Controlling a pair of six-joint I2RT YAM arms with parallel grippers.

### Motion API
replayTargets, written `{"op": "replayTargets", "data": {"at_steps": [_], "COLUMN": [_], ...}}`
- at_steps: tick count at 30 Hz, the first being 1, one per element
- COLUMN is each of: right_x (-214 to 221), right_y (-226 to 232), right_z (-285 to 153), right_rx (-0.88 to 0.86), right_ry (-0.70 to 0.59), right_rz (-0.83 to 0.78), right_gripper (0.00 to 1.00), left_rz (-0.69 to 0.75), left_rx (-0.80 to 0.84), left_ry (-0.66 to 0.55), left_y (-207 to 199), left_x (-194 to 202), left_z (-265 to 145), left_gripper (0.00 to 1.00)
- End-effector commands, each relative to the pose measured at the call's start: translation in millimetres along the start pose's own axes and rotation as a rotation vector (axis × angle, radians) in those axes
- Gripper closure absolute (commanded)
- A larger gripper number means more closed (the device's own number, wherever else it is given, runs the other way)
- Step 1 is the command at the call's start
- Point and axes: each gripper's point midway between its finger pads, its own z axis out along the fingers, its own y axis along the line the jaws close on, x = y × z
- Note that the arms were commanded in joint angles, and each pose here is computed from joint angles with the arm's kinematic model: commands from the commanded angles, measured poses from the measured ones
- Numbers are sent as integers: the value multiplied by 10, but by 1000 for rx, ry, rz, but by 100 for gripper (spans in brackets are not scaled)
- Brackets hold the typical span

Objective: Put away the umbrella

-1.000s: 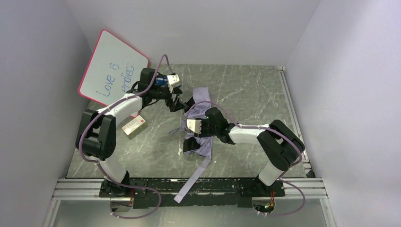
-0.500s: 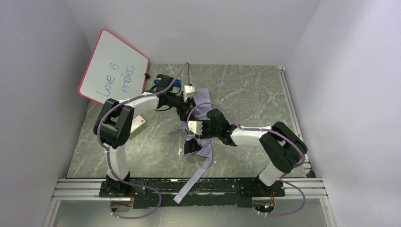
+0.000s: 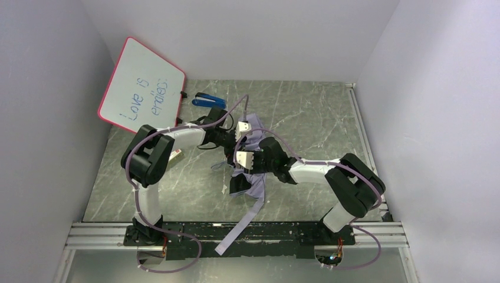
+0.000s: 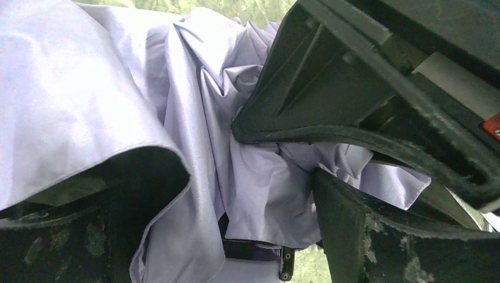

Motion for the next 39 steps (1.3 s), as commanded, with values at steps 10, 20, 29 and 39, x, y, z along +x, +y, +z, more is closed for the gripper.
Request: {"op": "replayTargets", "data": {"at_steps": [10,20,29,39], "right_x": [-366,-488,-549,-673], "right_y": [-117,-253,-157,-142], "right_z": [-78,-142,-394,-950], "right_rx": [56,105,47,120], "right_ry": [-148,-187,-174,-211], "right_rz": [89,92,84,303], "right_gripper": [68,59,24,23], "left_rz": [21,31,74,158], "left_rx": [-34,-64,-117,-221], "left_ry": [208,252,262,224], "left_y": [-79,-45,60,222], "left_x": [424,507,488,350], "left_z": [79,63,32,-44], "left_gripper": [11,42,54,62]}}
